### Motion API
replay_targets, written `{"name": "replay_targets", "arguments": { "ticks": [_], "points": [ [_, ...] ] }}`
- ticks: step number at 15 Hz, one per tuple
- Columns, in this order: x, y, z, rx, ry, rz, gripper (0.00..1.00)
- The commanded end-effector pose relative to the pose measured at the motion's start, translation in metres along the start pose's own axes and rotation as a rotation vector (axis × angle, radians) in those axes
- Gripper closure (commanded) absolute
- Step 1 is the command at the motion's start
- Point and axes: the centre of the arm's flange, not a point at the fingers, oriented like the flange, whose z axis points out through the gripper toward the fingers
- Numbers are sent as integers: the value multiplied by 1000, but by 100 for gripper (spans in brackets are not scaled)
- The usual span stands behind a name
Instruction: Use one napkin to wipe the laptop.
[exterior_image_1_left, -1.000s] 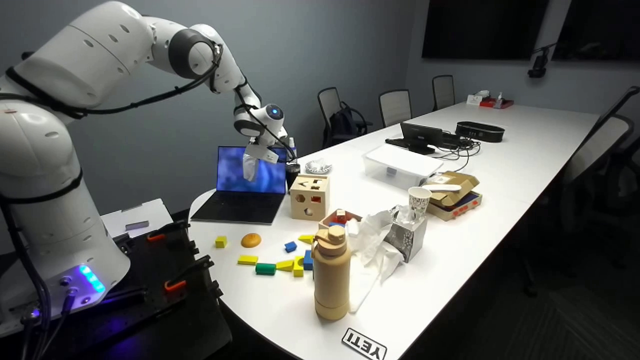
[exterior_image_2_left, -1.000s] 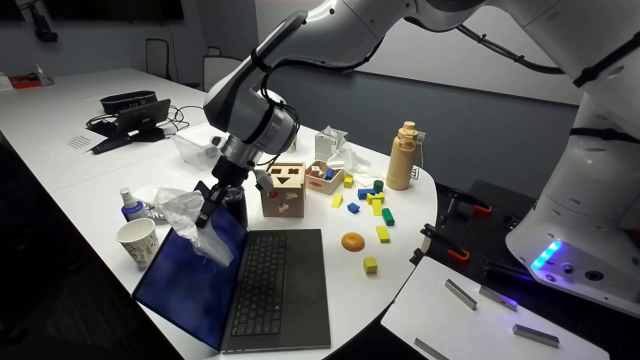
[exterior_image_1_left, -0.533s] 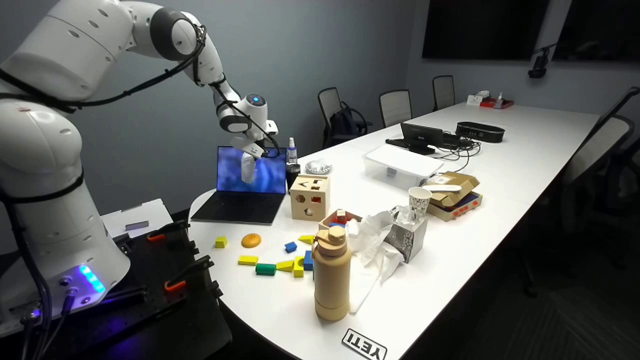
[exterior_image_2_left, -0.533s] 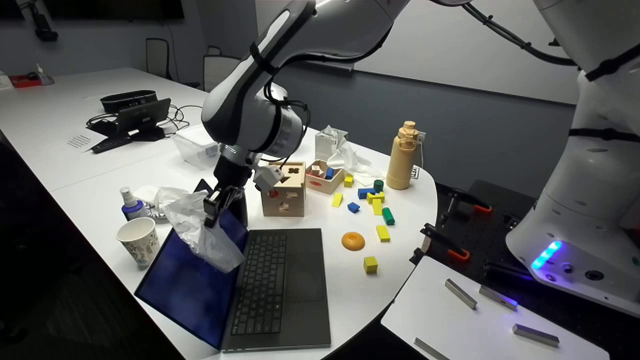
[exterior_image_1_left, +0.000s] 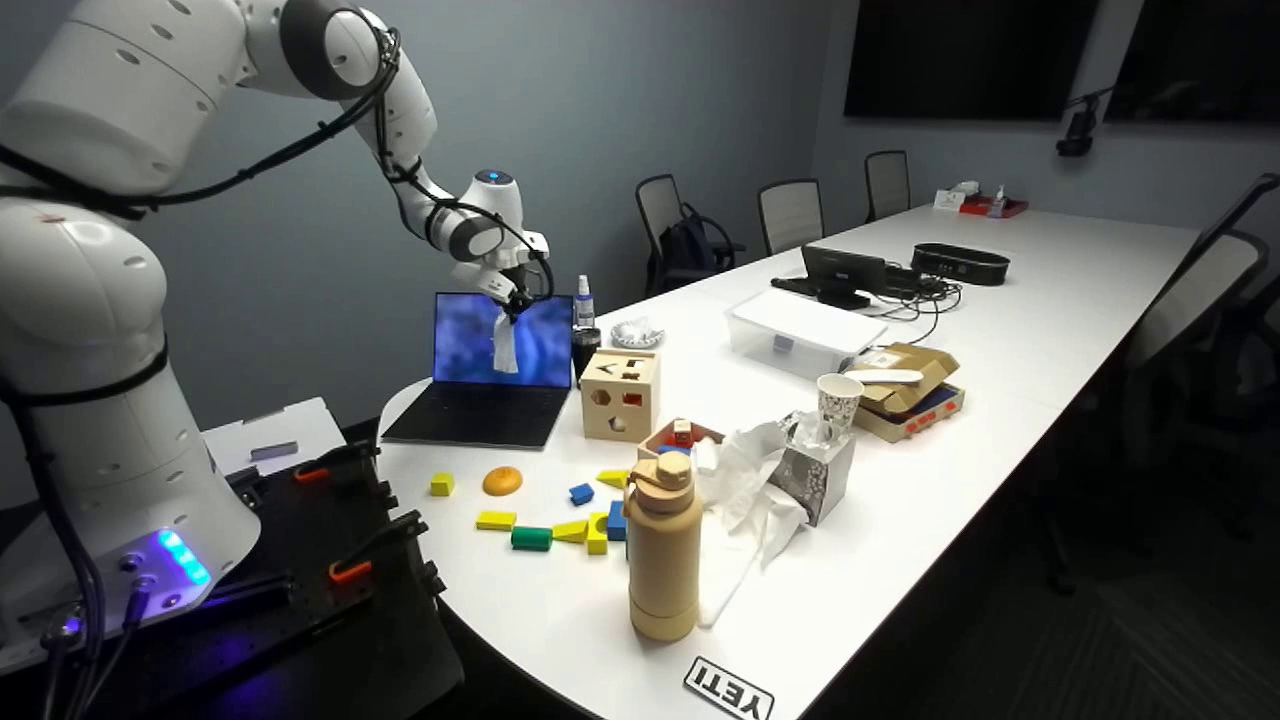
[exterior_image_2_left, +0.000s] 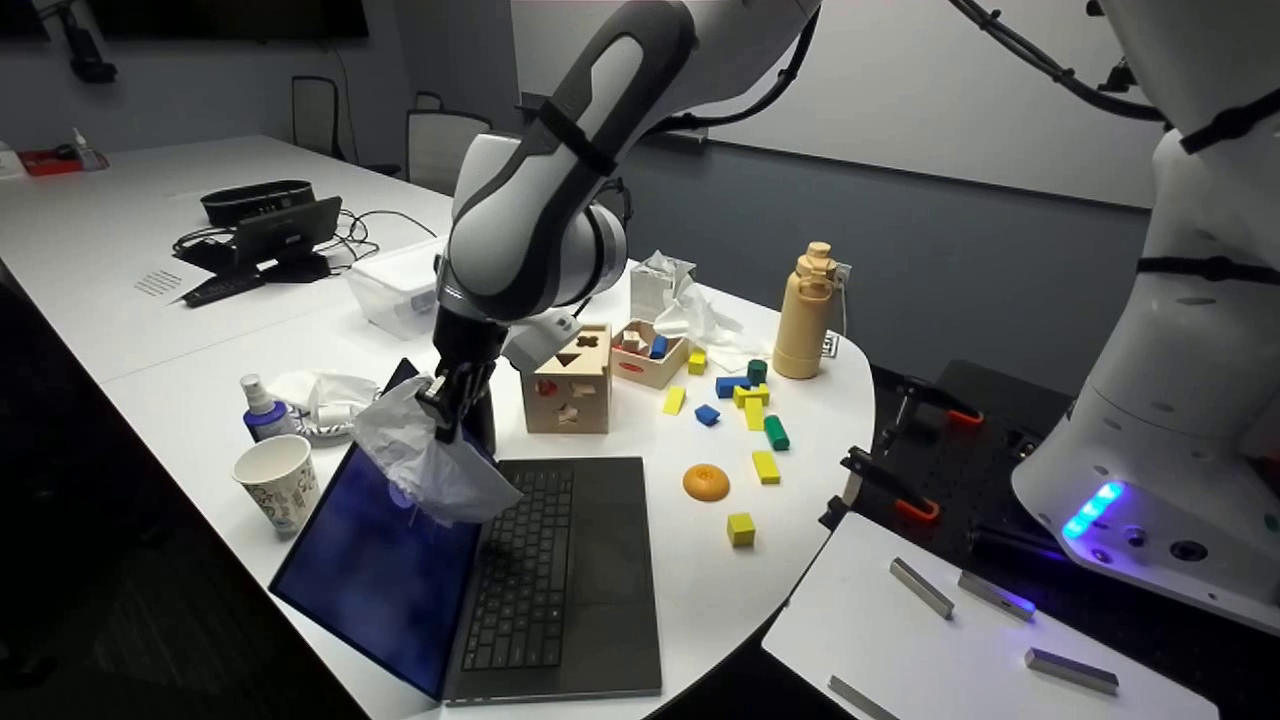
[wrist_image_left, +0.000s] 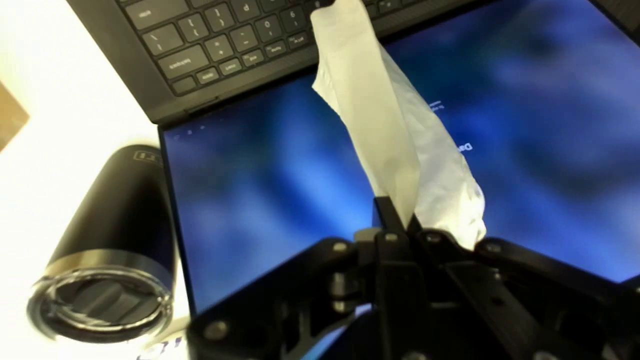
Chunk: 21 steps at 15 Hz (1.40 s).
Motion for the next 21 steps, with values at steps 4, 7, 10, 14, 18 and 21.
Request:
{"name": "replay_targets", "arguments": {
  "ticks": [4,7,10,14,18,21],
  "points": [
    [4,18,-18,-125,1,3,100],
    [6,30,-19,-175,3,2,100],
    [9,39,-19,-201,4,-12,100],
    [19,38,-18,-125,23,-102,100],
    [29,21,-20,21,47,-241,100],
    [33,12,-19,149,65,-347,100]
  ]
}}
